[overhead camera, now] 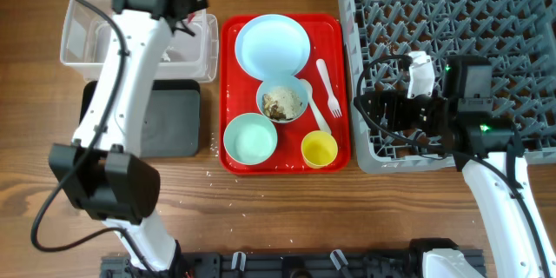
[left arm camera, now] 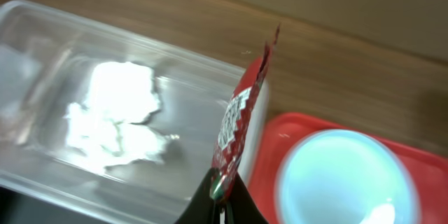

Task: Sort waste into correct bins and load items into the dishwasher rack
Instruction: 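Pick the red wrapper off the plate and drop it in the clear bin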

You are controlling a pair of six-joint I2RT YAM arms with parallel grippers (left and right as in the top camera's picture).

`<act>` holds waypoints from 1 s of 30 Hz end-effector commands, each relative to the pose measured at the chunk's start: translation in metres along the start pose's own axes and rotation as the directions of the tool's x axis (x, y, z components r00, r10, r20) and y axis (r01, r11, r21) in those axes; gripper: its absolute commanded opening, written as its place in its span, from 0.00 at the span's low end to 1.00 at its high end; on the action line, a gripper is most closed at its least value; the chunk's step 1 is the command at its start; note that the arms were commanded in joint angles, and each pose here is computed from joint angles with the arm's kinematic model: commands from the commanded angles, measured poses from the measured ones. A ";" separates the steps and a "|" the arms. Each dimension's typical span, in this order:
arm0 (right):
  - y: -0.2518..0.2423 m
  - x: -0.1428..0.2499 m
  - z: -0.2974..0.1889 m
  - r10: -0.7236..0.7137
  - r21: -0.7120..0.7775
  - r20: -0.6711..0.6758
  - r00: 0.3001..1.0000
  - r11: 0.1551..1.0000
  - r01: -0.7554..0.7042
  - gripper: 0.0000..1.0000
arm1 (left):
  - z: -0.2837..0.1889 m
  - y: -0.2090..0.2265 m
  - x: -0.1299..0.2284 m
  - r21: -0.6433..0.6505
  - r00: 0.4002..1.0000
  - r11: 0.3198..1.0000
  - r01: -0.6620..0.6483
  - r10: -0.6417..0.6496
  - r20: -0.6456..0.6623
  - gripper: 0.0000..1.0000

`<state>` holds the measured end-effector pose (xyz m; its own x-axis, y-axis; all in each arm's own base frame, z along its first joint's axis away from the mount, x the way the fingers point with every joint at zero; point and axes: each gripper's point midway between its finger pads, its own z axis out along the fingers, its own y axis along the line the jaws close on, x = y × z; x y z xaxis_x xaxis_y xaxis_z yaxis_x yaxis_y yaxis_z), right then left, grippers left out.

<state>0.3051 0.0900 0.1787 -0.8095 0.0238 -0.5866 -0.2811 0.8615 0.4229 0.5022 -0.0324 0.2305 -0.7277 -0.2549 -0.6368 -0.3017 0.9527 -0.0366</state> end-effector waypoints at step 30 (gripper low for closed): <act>0.003 -0.014 -0.084 -0.037 0.235 0.162 0.986 0.972 -0.002 0.94 | -0.004 -0.215 0.279 0.445 0.787 0.815 -0.373 0.531 -0.314 0.66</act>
<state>0.2735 0.0539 0.2408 -0.7097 0.0564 -0.7022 -0.1761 0.9509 0.2544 0.3640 -0.3118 0.1067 -0.9192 0.2348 -0.3160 0.3186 0.9152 -0.2466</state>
